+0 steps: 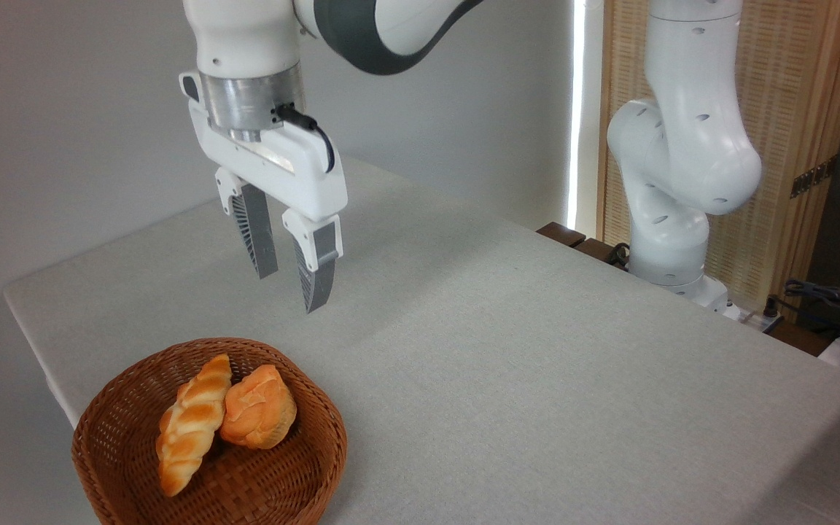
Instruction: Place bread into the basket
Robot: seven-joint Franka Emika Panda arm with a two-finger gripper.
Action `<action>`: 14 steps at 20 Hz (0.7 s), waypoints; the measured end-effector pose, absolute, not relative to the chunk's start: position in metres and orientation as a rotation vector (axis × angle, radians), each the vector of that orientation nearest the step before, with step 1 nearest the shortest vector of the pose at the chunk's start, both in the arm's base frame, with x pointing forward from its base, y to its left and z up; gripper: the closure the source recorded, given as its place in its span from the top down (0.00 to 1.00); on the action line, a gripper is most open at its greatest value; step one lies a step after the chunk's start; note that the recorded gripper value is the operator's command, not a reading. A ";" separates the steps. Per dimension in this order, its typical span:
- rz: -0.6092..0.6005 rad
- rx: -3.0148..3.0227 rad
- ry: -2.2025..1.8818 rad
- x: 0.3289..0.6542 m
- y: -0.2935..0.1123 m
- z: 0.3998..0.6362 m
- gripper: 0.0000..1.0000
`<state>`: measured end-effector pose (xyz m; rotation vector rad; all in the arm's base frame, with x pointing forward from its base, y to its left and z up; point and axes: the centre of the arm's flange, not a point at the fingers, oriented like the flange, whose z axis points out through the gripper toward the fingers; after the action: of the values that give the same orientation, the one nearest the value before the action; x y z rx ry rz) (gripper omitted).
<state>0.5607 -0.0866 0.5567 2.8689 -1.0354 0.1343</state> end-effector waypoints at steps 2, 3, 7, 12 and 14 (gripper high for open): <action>0.145 2.867 -1.037 0.558 -0.086 0.562 1.00; 0.148 2.867 -1.036 0.558 -0.086 0.563 1.00; 0.173 2.873 -1.022 0.556 -0.082 0.572 1.00; 0.196 2.898 -0.959 0.557 -0.058 0.579 1.00; 0.201 2.906 -0.947 0.556 -0.053 0.581 1.00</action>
<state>0.5563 -0.0528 0.5812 2.9058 -0.9466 0.2012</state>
